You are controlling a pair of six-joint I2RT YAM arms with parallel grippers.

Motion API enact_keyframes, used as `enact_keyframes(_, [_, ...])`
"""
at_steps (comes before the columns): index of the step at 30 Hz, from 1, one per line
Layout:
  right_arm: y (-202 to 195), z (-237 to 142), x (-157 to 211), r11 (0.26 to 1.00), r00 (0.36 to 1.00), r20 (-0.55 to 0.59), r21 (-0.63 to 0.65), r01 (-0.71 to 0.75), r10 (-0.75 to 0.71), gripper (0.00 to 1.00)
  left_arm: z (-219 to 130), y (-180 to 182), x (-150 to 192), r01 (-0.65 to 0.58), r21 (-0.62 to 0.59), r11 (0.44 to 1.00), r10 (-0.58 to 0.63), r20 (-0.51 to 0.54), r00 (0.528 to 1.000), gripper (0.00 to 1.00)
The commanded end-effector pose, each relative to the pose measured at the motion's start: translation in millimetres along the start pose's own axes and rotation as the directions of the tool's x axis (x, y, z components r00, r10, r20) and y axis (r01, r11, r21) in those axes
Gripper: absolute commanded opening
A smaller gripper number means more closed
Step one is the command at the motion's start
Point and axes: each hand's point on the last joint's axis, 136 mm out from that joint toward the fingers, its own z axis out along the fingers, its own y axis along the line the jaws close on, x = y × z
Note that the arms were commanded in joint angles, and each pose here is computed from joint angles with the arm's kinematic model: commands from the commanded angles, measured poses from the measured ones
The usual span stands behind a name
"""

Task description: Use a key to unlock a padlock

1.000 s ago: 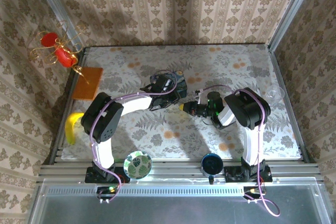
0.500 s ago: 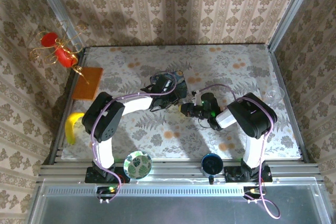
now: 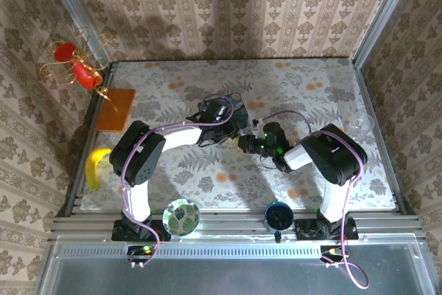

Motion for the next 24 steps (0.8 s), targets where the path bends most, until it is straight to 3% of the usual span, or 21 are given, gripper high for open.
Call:
enact_keyframes(1, [63, -7, -77, 0.982, 0.97, 0.229, -0.148, 0.118, -0.082, 0.05, 5, -1, 70, -0.033, 0.016, 0.999, 0.036, -0.249, 0.968, 0.0])
enact_keyframes(7, [55, -10, -65, 0.987, 0.978, 0.188, -0.111, 0.116, -0.094, 0.3, 6, -1, 62, -0.024, 0.023, 0.999, 0.029, -0.222, 0.975, 0.0])
enact_keyframes(10, [46, -14, -56, 0.991, 0.982, 0.165, -0.081, 0.11, -0.096, 0.37, 5, 0, 57, -0.017, 0.02, 1.0, 0.02, -0.203, 0.979, 0.0])
enact_keyframes(15, [34, -21, -43, 0.994, 0.986, 0.144, -0.05, 0.094, -0.087, 0.44, 3, 3, 50, -0.02, 0.01, 1.0, 0.021, -0.175, 0.984, 0.0])
enact_keyframes(24, [31, -35, -29, 0.997, 0.992, 0.101, -0.036, 0.075, -0.071, 0.45, 7, 10, 42, -0.005, 0.003, 1.0, 0.006, -0.149, 0.989, 0.0])
